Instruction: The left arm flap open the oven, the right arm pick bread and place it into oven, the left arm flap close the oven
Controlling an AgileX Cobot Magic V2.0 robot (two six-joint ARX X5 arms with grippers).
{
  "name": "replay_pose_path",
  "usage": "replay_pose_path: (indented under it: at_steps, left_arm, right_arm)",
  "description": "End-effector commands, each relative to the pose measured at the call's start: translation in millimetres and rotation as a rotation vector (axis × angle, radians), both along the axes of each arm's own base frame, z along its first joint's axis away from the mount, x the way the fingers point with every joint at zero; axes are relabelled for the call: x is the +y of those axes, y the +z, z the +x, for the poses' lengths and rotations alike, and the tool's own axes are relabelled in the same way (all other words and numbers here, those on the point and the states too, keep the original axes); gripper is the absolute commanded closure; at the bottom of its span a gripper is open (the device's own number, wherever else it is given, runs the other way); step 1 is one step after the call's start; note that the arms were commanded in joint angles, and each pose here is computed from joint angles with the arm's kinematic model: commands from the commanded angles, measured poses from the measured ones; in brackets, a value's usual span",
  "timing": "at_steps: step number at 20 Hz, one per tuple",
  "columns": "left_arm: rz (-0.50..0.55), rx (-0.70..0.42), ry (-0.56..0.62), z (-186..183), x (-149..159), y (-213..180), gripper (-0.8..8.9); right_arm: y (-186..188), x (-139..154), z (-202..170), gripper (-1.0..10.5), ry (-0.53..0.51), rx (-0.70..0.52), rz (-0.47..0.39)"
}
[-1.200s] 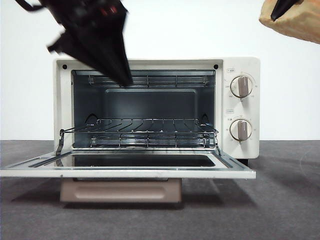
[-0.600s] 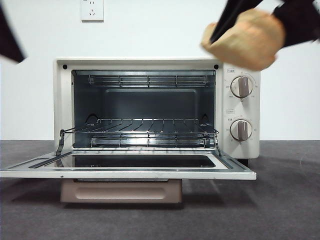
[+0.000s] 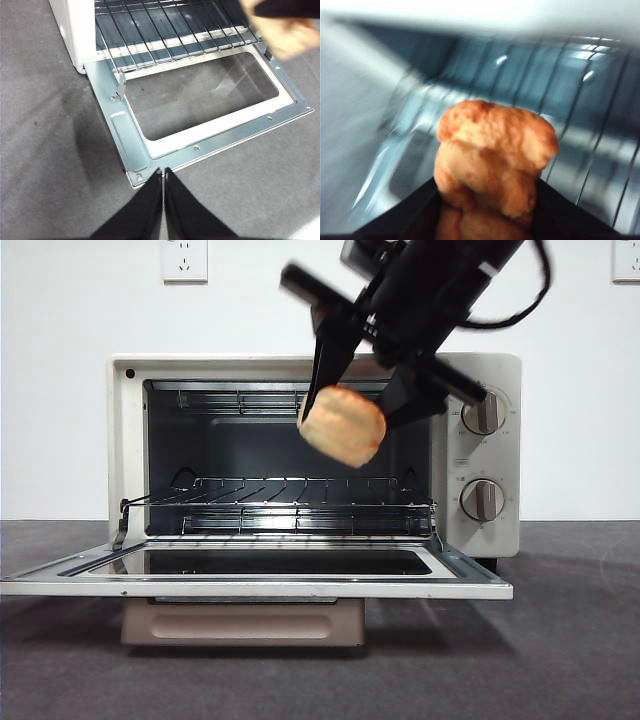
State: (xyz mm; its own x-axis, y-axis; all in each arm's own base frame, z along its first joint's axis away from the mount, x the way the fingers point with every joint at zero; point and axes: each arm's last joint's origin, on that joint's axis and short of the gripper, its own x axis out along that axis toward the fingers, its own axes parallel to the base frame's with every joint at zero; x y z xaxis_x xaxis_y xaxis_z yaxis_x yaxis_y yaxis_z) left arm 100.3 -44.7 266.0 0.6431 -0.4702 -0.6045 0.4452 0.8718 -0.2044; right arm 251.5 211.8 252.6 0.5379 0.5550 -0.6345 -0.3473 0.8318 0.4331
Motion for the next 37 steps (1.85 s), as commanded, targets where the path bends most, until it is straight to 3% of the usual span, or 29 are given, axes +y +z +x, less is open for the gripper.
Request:
replay_pose_path:
  at_steps: [1,7,10,13,15,23,26,30,35,37]
  left_arm:
    - [-0.007,-0.010,-0.004,0.9,-0.8,2.2,8.02]
    - [-0.008,-0.010,-0.004,0.9,-0.8,2.2,8.02]
    - [-0.008,-0.011,-0.004,0.9,-0.8,2.2,8.02]
    - [-0.008,-0.012,-0.004,1.0,-0.8,2.4,8.02]
    - [-0.008,-0.012,-0.004,1.0,-0.8,2.3,8.02]
    - [-0.010,-0.014,-0.004,1.2,-0.9,2.6,8.02]
    - [-0.012,-0.021,-0.004,1.6,-1.0,3.2,8.02]
    - [-0.020,-0.044,-0.003,3.1,-1.6,5.0,8.02]
    - [-0.021,-0.046,-0.003,8.1,-3.5,4.8,8.02]
    - [-0.019,-0.038,-0.003,11.1,-4.6,3.8,8.02]
  right_arm:
    - [0.5,10.7,10.5,7.5,-0.057,-0.058,0.011]
    - [-15.1,16.7,25.2,7.1,-0.197,-0.139,-0.047]
    - [-26.1,19.3,28.8,7.0,-0.203,-0.122,-0.073]
    - [-29.8,20.6,29.1,5.3,-0.225,-0.128,-0.098]
    - [-29.2,21.7,28.0,4.8,-0.223,-0.133,-0.100]
    - [-5.2,15.6,10.3,4.7,-0.200,-0.140,-0.104]
    - [11.3,11.0,-8.3,4.7,-0.139,-0.123,-0.114]
    - [49.7,-3.4,-46.0,4.7,0.064,-0.176,-0.108]
    - [79.2,-43.2,-82.4,4.7,0.208,-0.265,-0.240]
    - [84.5,-57.7,-95.0,4.7,0.228,-0.295,-0.251]
